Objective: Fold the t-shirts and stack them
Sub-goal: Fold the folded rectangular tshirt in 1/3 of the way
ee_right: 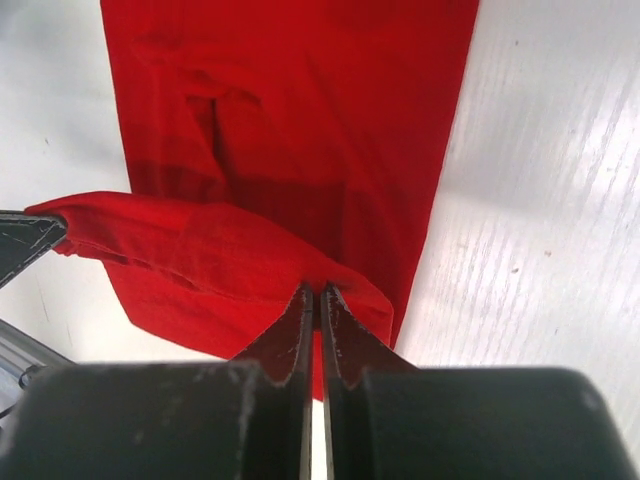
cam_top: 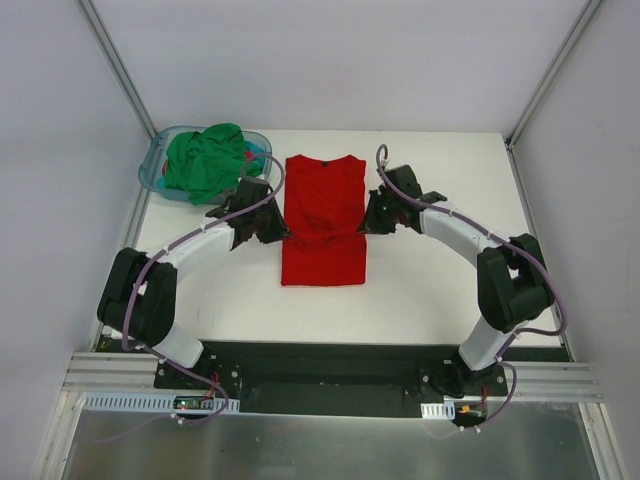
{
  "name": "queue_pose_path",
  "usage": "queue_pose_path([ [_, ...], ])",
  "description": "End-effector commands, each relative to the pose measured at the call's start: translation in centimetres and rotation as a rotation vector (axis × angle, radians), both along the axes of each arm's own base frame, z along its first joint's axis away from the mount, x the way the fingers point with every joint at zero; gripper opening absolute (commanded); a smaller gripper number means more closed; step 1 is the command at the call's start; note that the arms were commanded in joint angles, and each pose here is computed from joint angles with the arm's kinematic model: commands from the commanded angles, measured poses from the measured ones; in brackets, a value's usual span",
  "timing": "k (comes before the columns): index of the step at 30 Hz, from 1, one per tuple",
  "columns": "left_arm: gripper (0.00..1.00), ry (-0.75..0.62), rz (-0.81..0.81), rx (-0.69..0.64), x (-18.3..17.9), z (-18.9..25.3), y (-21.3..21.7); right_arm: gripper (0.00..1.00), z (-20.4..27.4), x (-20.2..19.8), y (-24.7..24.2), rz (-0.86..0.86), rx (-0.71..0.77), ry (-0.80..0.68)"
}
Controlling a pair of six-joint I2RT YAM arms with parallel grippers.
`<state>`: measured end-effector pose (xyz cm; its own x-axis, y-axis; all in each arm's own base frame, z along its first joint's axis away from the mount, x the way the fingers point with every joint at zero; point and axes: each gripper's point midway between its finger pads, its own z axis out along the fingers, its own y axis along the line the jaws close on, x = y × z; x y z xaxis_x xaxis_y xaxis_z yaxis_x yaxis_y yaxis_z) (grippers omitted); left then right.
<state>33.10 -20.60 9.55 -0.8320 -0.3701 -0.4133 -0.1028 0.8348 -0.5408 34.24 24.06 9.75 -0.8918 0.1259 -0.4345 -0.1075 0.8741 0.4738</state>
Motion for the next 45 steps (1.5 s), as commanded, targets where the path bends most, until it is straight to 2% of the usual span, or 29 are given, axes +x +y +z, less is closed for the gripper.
queue_pose_path([
  [1, 0.0, -0.027, -0.028, -0.022, 2.1, 0.3, -0.5, 0.01, 1.0, 2.6, 0.9, 0.02, 0.034, -0.057],
  [7, 0.0, 0.022, -0.008, -0.006, 2.8, -1.8, -0.1, 0.01, -0.9, 4.4, 0.5, -0.003, 0.016, -0.046],
  [9, 0.0, 0.025, -0.004, 0.004, 3.1, -2.1, 0.2, 0.09, -1.5, 5.0, 0.3, -0.012, 0.003, -0.041],
  [10, 0.04, 0.032, -0.004, 0.002, 3.1, -2.3, 0.3, 0.14, -1.8, 5.2, 0.3, -0.014, 0.001, -0.035],
  [11, 0.27, 0.034, -0.002, 0.0, 3.3, -2.4, 0.4, 0.18, -1.8, 5.4, 0.3, -0.004, 0.002, -0.038],
  [12, 0.45, 0.03, 0.008, 0.007, 3.4, -2.3, 0.7, 0.24, -1.6, 5.5, 0.2, 0.004, -0.004, -0.044],
  [14, 0.67, 0.002, 0.029, 0.013, 3.5, -1.4, 1.2, 0.43, -0.9, 5.2, 0.0, 0.03, -0.025, -0.05],
  [15, 0.81, -0.006, 0.035, 0.013, 3.3, -1.1, 1.3, 0.52, -0.3, 5.0, -0.2, 0.04, -0.036, -0.054],
  [16, 0.99, -0.017, 0.04, 0.009, 2.9, -0.6, 1.5, 0.56, 0.2, 4.8, -0.6, 0.034, -0.05, -0.056],
  [17, 0.99, -0.039, 0.037, 0.001, 2.5, 0.2, 1.6, 0.6, 0.7, 4.4, -1.0, 0.036, -0.067, -0.061],
  [20, 0.99, -0.053, 0.037, -0.024, 0.6, 1.1, 2.0, 0.96, 1.3, 2.3, -1.7, 0.067, -0.109, -0.049],
  [26, 0.99, -0.029, 0.014, -0.112, -5.5, 0.6, 2.7, 0.96, 0.9, -3.5, 1.6, 0.229, -0.134, -0.05],
  [31, 0.99, -0.034, 0.029, -0.148, -9.6, -0.7, 3.9, 0.96, 0.2, -5.5, 5.6, 0.332, -0.085, -0.06],
  [39, 0.99, -0.034, 0.038, -0.141, -12.3, -1.8, 5.1, 0.96, -2.1, -3.8, 10.3, 0.373, -0.043, -0.058],
  [45, 0.99, -0.014, 0.041, -0.114, -12.6, -2.6, 5.5, 0.96, -2.0, 0.7, 11.9, 0.317, -0.078, -0.133],
])
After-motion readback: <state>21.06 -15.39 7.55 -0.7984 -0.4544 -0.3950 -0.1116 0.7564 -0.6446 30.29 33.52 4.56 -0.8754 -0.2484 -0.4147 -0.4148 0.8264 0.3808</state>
